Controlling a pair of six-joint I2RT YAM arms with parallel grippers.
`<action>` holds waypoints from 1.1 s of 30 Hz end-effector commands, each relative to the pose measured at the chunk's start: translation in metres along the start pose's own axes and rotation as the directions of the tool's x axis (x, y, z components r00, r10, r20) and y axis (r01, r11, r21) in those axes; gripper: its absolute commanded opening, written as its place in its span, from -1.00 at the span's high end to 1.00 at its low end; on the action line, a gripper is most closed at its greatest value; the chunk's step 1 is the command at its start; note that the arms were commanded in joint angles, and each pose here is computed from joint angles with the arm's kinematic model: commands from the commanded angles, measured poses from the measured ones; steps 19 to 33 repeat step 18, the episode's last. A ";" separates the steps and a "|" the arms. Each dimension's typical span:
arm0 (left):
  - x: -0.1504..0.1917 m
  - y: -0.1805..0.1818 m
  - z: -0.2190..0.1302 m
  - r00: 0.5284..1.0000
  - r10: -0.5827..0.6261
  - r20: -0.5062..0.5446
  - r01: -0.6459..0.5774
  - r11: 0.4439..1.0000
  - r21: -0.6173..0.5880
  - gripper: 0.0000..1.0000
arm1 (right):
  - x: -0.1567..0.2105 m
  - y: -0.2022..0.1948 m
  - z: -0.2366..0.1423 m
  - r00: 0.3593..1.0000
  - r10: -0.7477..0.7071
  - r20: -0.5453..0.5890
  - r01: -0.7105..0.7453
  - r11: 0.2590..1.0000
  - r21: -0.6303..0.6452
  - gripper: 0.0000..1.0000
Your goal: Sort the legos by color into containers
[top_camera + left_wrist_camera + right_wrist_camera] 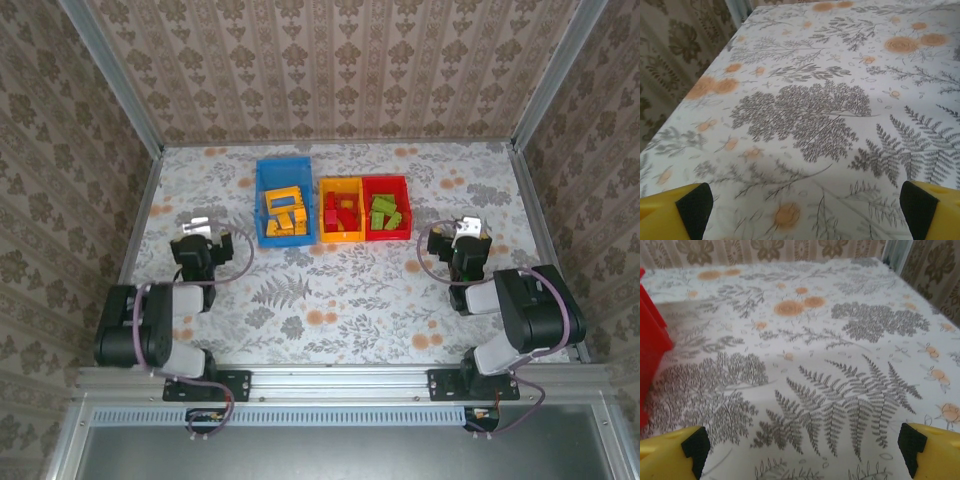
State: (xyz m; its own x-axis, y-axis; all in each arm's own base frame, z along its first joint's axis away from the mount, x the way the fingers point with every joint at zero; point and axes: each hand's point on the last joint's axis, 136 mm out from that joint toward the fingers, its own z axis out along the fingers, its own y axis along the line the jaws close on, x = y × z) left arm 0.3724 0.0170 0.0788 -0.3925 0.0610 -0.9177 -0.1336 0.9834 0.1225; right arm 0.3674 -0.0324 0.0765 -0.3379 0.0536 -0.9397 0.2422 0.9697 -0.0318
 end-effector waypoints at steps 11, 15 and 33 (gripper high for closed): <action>-0.025 -0.012 0.015 0.999 0.000 0.049 -0.005 0.994 0.112 -1.00 | -0.031 0.008 0.012 0.999 0.021 0.043 -0.020 1.000 -0.015 -0.99; -0.026 -0.012 0.015 0.999 0.000 0.051 -0.005 0.994 0.112 -1.00 | -0.032 0.009 0.013 0.999 0.019 0.042 -0.018 1.000 -0.014 -0.99; -0.026 -0.012 0.015 0.999 0.001 0.050 -0.006 0.994 0.112 -1.00 | -0.032 0.005 0.011 0.998 0.031 0.055 -0.031 1.000 -0.003 -0.99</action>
